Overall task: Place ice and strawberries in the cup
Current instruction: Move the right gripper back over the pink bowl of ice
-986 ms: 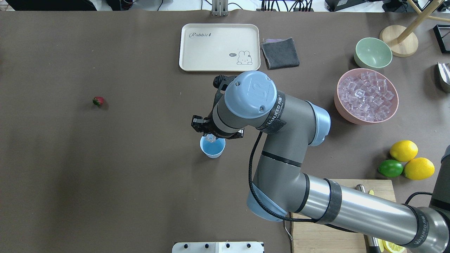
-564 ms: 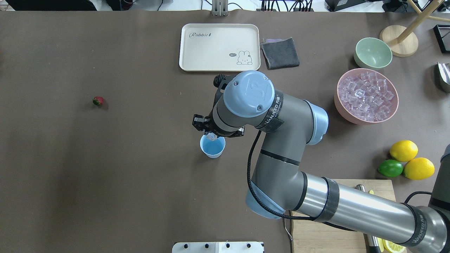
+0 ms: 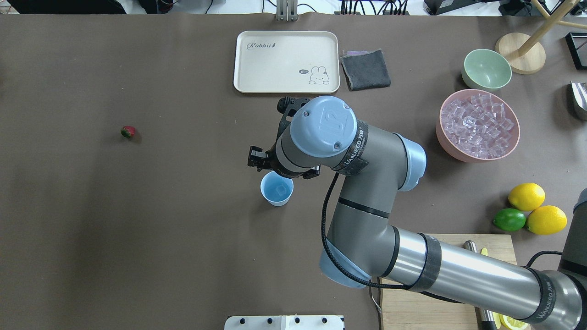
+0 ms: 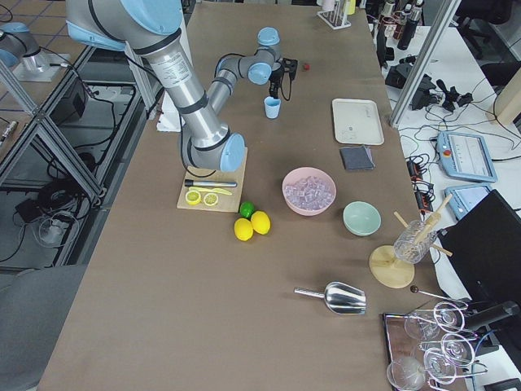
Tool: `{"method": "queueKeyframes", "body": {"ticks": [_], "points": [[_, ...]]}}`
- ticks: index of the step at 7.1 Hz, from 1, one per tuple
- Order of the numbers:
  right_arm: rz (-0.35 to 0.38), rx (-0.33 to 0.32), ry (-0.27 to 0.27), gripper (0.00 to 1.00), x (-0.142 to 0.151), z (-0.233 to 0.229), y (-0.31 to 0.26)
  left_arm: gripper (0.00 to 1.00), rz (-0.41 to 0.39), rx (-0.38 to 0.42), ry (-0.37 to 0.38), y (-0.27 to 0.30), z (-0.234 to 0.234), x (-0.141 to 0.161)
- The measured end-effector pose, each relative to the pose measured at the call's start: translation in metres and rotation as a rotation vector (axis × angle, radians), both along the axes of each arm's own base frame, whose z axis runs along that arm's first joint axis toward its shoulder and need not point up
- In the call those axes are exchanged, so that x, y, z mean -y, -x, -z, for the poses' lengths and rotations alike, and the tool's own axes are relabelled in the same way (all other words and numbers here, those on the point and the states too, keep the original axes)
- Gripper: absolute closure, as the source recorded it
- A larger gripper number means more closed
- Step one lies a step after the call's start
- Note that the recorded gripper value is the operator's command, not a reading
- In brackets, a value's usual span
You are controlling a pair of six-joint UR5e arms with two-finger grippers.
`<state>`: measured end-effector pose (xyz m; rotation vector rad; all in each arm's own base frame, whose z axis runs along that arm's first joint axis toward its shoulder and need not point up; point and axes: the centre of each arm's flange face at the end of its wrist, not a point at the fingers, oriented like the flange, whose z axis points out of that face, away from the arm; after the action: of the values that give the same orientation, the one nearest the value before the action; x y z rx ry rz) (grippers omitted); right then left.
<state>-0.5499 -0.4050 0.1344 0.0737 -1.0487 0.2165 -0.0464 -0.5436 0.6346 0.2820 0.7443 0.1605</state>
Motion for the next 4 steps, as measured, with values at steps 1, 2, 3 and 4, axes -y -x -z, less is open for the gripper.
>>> {"method": "queueKeyframes", "body": {"ticks": [1, 2, 3, 4], "points": [[-0.010, -0.006, 0.000, 0.01, 0.005, -0.006, -0.017, 0.02, 0.000, 0.000, -0.003, 0.000, 0.002, 0.001], [-0.012, -0.042, -0.022, 0.01, 0.022, -0.032, -0.056, 0.02, 0.000, 0.000, -0.006, 0.000, 0.003, 0.002], [0.010, -0.107, -0.081, 0.00, 0.048, -0.076, -0.112, 0.02, 0.000, 0.000, -0.008, 0.000, 0.004, 0.002], [0.063, -0.212, -0.158, 0.00, 0.084, -0.140, -0.185, 0.02, -0.001, -0.001, -0.009, 0.000, 0.004, 0.001]]}}
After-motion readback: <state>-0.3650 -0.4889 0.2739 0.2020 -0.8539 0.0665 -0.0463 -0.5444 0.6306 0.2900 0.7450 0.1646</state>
